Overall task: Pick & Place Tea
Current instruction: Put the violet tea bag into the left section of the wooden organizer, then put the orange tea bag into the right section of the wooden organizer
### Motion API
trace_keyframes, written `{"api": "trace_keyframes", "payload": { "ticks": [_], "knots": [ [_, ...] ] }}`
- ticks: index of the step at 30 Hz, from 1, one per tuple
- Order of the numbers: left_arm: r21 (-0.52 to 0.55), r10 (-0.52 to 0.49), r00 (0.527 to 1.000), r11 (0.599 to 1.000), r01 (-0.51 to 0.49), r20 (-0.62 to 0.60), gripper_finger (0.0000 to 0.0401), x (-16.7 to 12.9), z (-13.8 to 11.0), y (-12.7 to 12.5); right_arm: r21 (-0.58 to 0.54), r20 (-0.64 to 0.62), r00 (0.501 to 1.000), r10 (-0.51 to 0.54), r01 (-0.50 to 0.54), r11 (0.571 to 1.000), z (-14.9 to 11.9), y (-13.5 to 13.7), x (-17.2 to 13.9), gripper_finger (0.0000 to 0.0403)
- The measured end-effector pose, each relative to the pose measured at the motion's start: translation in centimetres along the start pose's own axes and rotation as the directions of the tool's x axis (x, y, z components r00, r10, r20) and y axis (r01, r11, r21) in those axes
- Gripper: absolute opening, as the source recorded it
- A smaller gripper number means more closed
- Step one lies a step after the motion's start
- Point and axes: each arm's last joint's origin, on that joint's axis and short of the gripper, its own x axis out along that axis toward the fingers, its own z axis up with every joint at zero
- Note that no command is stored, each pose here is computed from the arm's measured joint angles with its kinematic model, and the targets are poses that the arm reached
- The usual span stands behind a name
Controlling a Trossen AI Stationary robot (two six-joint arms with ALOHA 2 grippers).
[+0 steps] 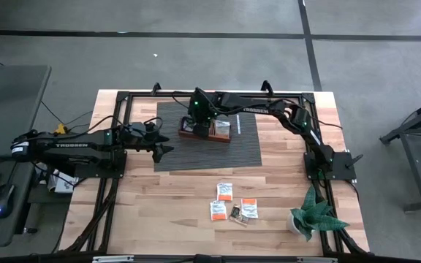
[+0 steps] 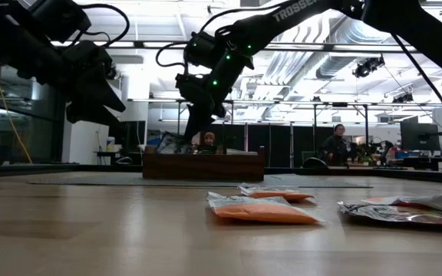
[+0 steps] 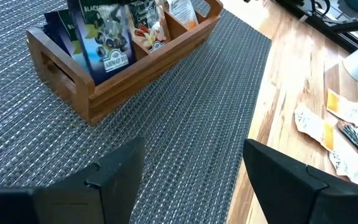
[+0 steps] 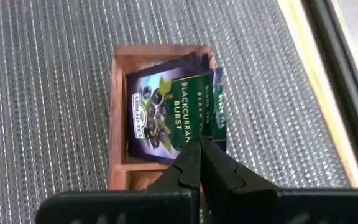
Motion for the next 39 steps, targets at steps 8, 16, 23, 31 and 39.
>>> {"api": "trace_keyframes", "payload": {
  "ticks": [8, 16, 23, 31, 39],
  "knots": [
    [-0.001, -0.005, 1.0, 1.0, 0.005, -0.009, 0.0271, 0.0, -0.1, 0.0, -0.023, -0.005, 1.0, 0.028, -0.028, 0.999, -0.2, 1.3, 1.4, 0.0],
    [-0.001, 0.003, 1.0, 1.0, -0.003, -0.024, 0.0271, 0.0, -0.2, 0.1, -0.042, 0.001, 0.999, 0.038, -0.038, 0.998, -0.2, 2.0, 1.8, 0.0],
    [-0.001, 0.003, 1.0, 1.0, -0.003, -0.024, 0.0271, 0.0, -0.2, 0.1, -0.056, 0.002, 0.999, 0.034, -0.034, 0.998, -0.2, 2.0, 1.8, 0.0005],
    [-0.001, 0.003, 1.0, 1.0, -0.003, -0.024, 0.0271, 0.0, -0.2, 0.1, -0.061, 0.01, 0.997, 0.079, -0.078, 0.995, -0.1, 2.2, 1.8, 0.005],
    [-0.001, 0.003, 1.0, 1.0, -0.003, -0.024, 0.0271, 0.0, -0.2, 0.1, -0.039, 0.046, 0.993, 0.107, -0.105, 0.994, 0.5, 2.3, 0.6, 0.0118]
  ]
}}
